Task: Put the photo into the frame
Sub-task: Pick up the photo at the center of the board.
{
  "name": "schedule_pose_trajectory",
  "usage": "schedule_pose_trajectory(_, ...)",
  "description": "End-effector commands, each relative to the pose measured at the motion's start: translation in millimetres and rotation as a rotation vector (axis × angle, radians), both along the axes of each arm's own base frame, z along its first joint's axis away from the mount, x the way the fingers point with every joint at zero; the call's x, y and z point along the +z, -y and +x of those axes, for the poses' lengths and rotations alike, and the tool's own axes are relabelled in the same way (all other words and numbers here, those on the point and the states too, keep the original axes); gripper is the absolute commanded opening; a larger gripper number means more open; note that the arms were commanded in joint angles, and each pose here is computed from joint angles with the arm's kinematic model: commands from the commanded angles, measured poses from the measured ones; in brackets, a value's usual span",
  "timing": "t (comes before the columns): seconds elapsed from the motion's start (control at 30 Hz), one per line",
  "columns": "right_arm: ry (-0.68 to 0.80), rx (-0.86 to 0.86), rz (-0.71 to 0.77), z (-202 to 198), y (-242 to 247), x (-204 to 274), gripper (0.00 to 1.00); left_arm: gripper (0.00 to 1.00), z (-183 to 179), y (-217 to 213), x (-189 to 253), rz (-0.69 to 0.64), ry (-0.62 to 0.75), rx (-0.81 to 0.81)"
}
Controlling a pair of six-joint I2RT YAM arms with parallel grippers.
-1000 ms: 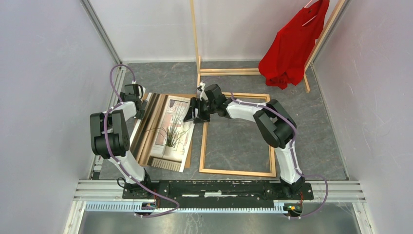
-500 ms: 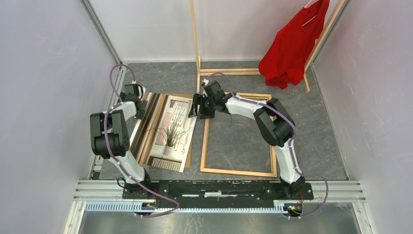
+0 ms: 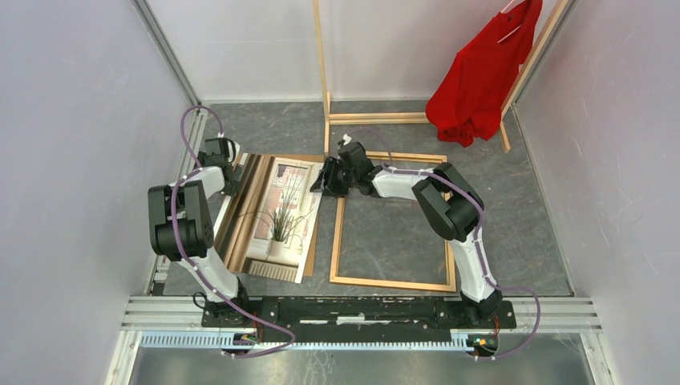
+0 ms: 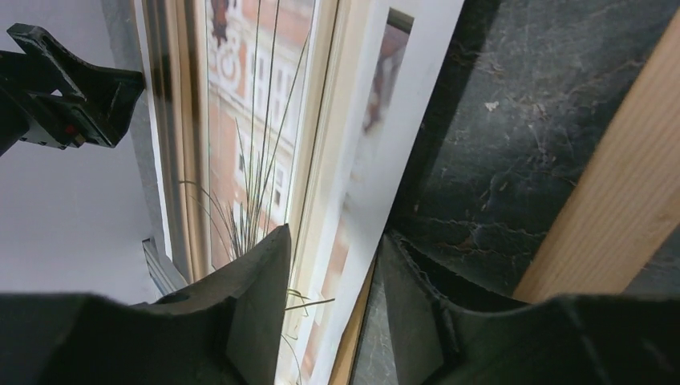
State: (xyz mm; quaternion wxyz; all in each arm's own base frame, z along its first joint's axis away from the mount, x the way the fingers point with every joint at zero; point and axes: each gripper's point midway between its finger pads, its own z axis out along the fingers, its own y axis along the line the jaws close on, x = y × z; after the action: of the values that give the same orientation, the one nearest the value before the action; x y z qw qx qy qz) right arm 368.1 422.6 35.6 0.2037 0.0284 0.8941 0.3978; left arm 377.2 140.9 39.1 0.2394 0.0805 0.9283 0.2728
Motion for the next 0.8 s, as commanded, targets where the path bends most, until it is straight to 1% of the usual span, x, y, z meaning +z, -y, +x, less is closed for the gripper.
schedule_pose_trajectory(0.0, 0.117, -0.021, 0.131, 10, -13, 55, 0.48, 0.95, -24, 22, -35, -0.106, -0.145, -0.067)
schedule_pose_trajectory(0.03, 0.131, -0.025, 0.143, 12, -13, 60, 0.44, 0.95, -24, 23, -35, -0.106, -0.145, -0.068)
schedule_pose_trajectory(0.17, 0.15, -0.036, 0.166, 15, -17, 67, 0.32, 0.95, -25, 22, -33, -0.103, -0.144, -0.069)
schedule_pose_trajectory(0.3, 0.157, -0.032, 0.17, 13, -19, 69, 0.3, 0.95, -26, 21, -33, -0.095, -0.145, -0.072)
schedule_pose_trajectory(0.37, 0.179, -0.04, 0.15, 15, -17, 72, 0.3, 0.95, -26, 21, -33, -0.092, -0.145, -0.075)
schedule_pose_trajectory(0.43, 0.191, -0.052, 0.099, 18, -13, 70, 0.31, 0.95, -27, 21, -34, -0.093, -0.151, -0.075)
schedule_pose_trajectory(0.5, 0.2, -0.051, 0.055, 20, -11, 67, 0.34, 0.95, -26, 21, -35, -0.092, -0.149, -0.075)
schedule_pose_trajectory(0.67, 0.231, -0.024, -0.067, 26, -15, 55, 0.35, 0.95, -27, 21, -37, -0.093, -0.153, -0.076)
schedule_pose_trajectory(0.77, 0.222, -0.007, -0.087, 25, -18, 46, 0.35, 0.95, -27, 21, -38, -0.094, -0.155, -0.077)
